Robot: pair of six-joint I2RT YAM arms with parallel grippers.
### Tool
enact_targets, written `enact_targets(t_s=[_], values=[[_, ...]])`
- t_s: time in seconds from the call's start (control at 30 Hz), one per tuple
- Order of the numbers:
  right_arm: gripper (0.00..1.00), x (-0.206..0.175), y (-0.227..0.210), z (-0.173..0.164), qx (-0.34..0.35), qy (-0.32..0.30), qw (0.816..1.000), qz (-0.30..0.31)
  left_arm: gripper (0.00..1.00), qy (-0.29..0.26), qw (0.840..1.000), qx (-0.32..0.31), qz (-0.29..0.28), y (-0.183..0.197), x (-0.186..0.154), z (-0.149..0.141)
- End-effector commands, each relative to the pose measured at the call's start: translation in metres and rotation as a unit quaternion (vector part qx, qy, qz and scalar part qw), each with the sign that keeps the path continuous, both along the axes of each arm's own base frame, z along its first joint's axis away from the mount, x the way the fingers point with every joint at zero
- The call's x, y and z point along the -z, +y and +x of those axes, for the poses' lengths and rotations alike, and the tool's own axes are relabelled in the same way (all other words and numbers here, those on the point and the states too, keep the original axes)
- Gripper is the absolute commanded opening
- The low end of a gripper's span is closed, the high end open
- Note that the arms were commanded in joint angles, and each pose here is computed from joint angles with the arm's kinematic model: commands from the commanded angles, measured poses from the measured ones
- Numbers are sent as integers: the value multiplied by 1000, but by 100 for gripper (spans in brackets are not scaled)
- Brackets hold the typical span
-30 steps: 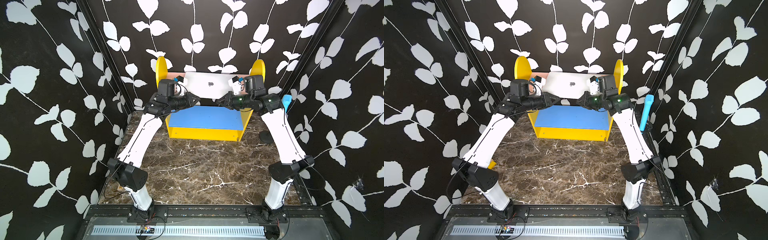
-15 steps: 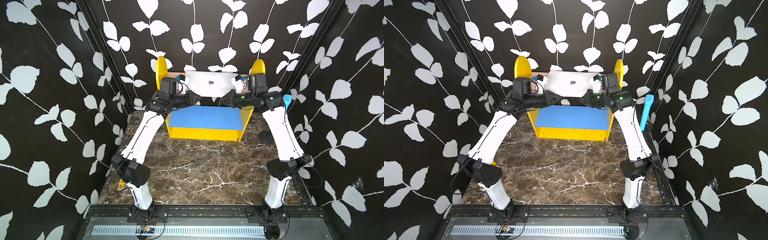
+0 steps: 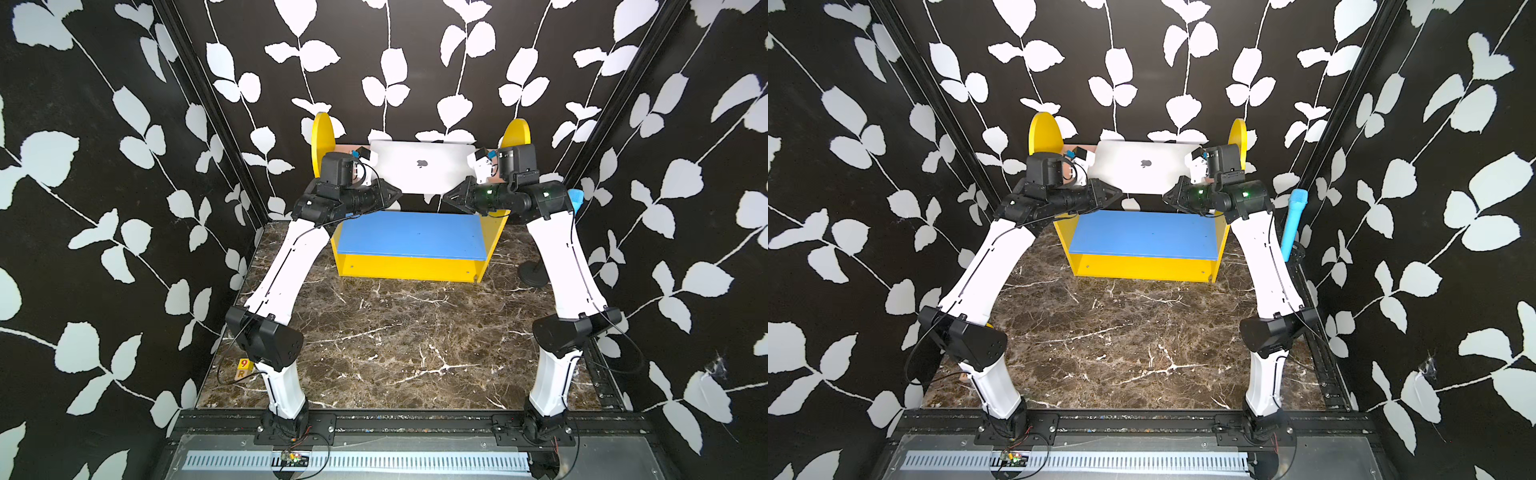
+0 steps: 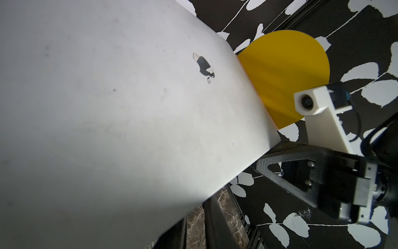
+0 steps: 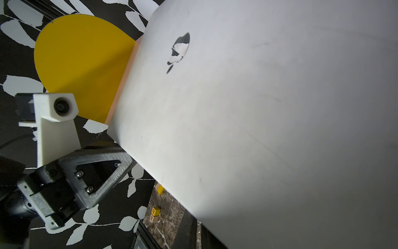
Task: Close the laptop lid and set it aside
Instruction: Place the laptop on the shelf.
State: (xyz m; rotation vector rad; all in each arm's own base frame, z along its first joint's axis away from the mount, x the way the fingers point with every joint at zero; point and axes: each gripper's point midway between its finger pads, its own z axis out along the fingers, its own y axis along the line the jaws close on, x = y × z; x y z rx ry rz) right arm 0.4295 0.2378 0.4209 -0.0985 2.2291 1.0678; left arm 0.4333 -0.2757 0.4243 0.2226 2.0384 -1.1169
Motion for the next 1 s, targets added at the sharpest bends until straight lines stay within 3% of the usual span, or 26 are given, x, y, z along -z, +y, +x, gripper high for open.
enact_targets(t_s=[0.0, 0.97], values=[[10, -11, -7, 13, 15, -32, 999, 1, 18, -26, 999, -18, 0, 10, -15, 7], [10, -10, -22, 32, 38, -32, 999, 9, 18, -25, 999, -39, 3, 26, -17, 22]])
